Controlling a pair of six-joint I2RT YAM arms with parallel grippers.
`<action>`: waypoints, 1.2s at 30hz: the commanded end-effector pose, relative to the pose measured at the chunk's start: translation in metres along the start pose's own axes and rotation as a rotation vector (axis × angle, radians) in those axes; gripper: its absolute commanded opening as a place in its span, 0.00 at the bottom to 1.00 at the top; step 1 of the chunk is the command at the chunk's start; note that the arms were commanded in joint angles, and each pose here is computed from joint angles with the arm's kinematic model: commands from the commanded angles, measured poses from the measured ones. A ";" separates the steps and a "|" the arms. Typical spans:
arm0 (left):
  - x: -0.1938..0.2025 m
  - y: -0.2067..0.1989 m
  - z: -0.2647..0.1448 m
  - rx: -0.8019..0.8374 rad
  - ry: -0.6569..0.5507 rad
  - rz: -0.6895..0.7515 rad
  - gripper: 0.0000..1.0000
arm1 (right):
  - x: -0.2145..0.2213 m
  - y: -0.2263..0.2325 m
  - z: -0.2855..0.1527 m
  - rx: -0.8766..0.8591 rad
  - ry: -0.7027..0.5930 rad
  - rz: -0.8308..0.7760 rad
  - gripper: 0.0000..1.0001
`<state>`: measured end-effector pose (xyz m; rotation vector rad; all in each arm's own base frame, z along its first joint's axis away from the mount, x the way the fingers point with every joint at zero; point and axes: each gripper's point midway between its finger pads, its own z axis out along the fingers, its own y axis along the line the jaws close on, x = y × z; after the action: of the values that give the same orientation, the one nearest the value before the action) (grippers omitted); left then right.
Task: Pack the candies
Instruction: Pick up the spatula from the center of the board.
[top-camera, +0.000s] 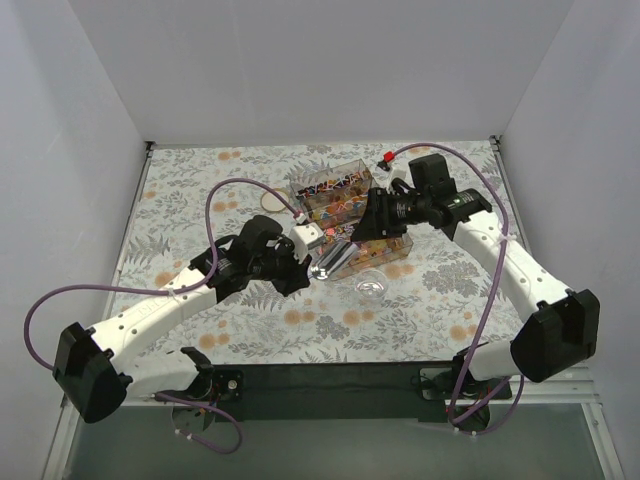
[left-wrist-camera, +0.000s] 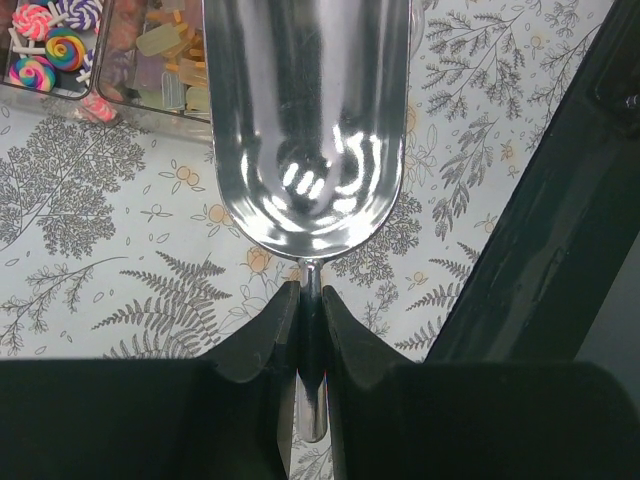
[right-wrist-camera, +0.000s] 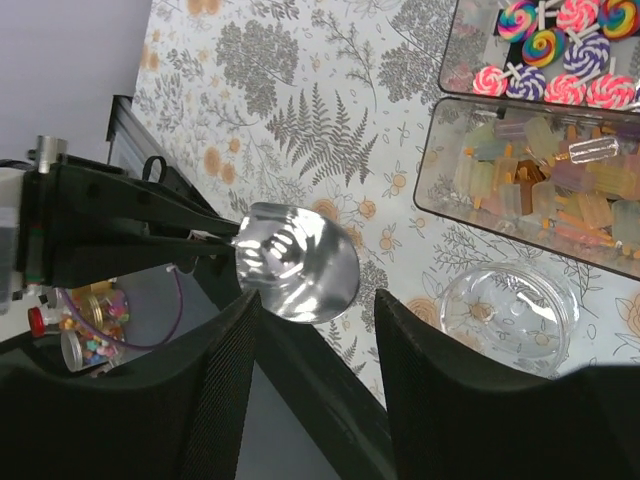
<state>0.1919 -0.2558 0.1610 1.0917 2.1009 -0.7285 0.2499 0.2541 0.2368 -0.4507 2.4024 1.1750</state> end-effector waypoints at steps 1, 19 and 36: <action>-0.019 -0.003 -0.012 -0.002 -0.059 0.057 0.00 | 0.007 -0.011 0.014 -0.007 0.018 0.039 0.55; -0.038 -0.017 -0.028 0.032 -0.249 0.067 0.00 | 0.043 -0.023 0.027 -0.066 0.055 0.089 0.11; -0.035 0.010 -0.012 -0.085 -0.125 0.040 0.00 | -0.006 -0.077 -0.018 0.162 -0.118 0.043 0.52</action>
<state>0.2009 -0.2587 0.1824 1.0107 1.9710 -0.7254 0.2594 0.2222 0.1807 -0.2767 2.4660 1.1577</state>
